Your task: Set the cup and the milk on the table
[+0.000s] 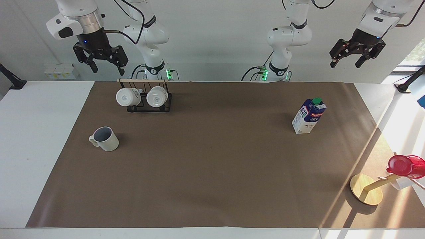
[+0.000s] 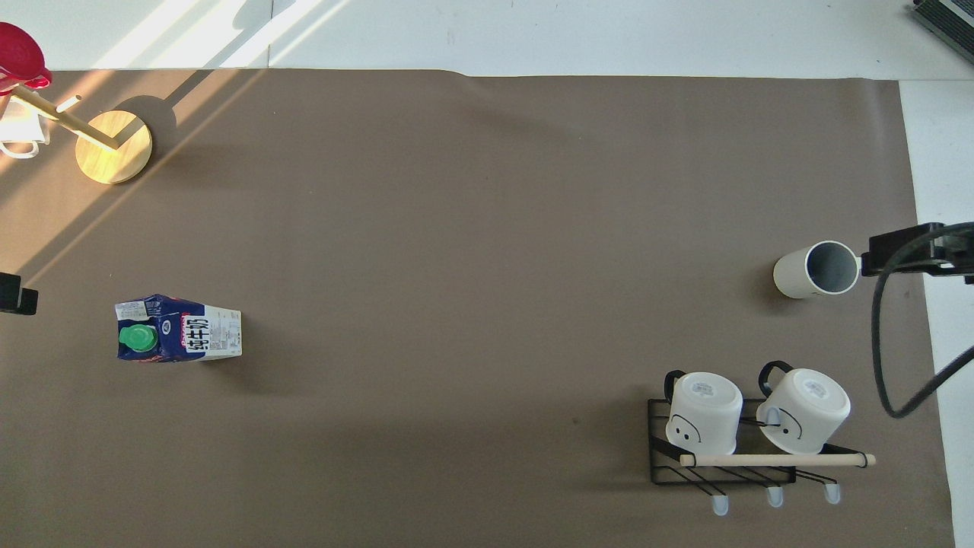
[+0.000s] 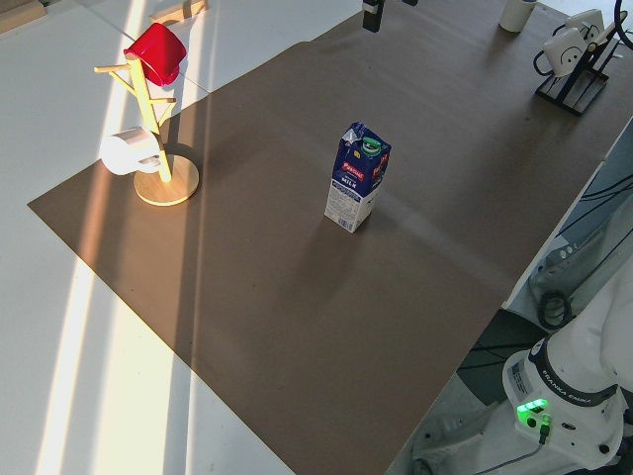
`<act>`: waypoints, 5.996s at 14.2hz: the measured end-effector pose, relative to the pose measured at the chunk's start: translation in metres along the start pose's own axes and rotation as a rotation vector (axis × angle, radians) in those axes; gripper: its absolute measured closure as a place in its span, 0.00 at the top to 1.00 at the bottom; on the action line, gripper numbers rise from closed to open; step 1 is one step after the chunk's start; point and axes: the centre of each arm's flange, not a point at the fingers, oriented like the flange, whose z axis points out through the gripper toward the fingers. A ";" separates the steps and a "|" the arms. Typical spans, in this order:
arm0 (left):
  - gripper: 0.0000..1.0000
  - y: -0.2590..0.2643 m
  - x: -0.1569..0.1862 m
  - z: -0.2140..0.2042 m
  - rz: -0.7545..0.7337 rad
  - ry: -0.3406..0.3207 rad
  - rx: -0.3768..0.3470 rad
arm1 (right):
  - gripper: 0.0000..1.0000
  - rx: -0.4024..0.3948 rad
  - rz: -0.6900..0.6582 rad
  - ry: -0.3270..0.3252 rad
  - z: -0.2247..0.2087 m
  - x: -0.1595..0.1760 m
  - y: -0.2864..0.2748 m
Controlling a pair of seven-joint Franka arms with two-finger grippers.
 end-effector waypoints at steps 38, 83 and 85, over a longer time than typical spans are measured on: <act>1.00 0.000 0.000 0.000 0.000 -0.003 0.000 | 1.00 0.000 0.000 0.000 0.000 0.000 0.000; 1.00 0.000 0.000 0.000 0.000 -0.003 0.000 | 1.00 0.001 -0.035 0.051 0.249 0.076 0.068; 1.00 0.000 0.000 0.000 0.000 -0.003 0.000 | 1.00 0.002 -0.031 0.045 0.266 0.077 0.070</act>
